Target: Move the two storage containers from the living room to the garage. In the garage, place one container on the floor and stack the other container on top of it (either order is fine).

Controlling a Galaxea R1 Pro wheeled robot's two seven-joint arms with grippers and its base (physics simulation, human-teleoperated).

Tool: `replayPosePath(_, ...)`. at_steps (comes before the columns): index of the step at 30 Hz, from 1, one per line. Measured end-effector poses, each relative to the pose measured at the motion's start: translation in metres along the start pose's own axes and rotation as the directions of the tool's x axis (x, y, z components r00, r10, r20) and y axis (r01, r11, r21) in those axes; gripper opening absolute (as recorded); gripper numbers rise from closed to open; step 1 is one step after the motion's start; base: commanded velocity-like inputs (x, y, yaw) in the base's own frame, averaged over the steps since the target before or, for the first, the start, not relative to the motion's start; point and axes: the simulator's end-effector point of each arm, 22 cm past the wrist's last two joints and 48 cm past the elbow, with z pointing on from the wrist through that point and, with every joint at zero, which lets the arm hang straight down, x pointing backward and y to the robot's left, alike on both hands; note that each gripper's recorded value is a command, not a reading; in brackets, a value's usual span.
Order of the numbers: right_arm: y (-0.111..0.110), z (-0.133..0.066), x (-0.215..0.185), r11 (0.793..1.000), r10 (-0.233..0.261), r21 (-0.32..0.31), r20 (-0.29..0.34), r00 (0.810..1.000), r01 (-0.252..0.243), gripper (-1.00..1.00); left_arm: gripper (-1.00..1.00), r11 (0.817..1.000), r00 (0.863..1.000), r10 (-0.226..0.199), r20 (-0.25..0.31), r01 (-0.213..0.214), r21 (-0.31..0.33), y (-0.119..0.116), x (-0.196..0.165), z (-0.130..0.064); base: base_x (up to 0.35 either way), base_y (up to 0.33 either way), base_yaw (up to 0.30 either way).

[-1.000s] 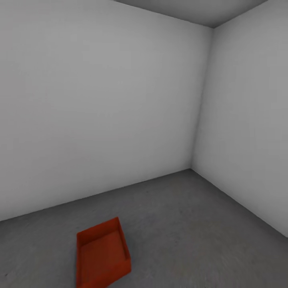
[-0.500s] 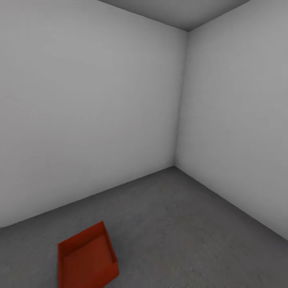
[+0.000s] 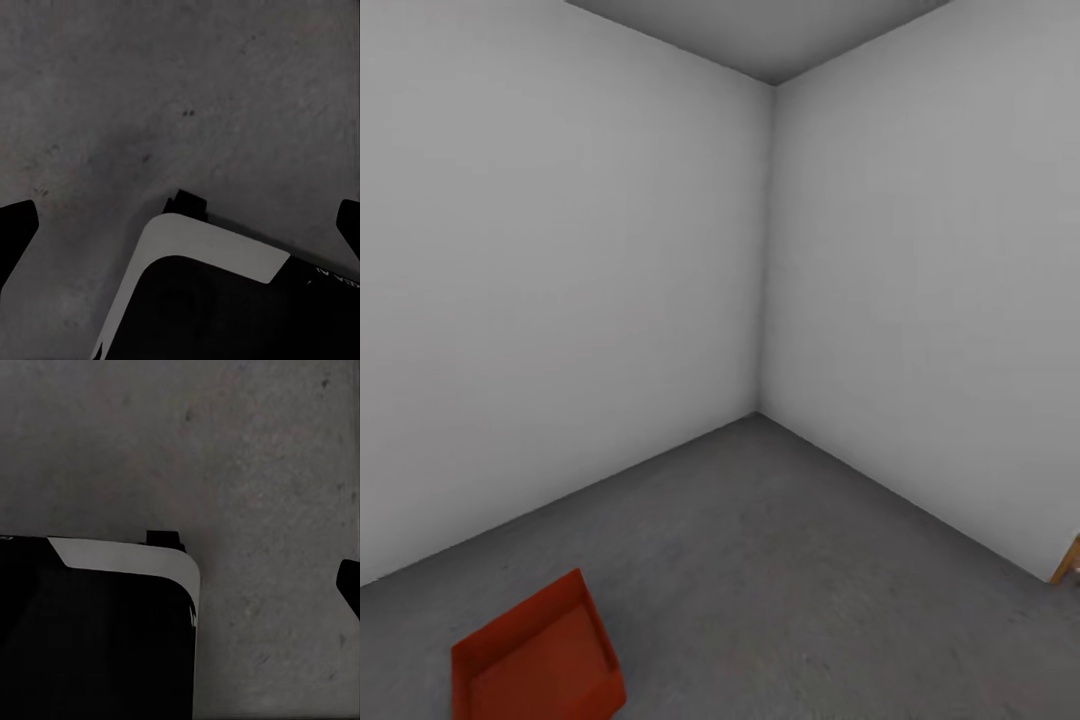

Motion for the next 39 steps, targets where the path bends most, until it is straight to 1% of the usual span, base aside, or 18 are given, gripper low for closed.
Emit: replayPosePath(39,-0.001,0.0,-0.011,1.0,0.003,0.002,0.027,1.0,-0.004,1.0,1.0,1.0,1.0,-0.004,0.025,0.004,0.01,-0.003,-0.01,-0.003,0.0,0.0,-0.266)
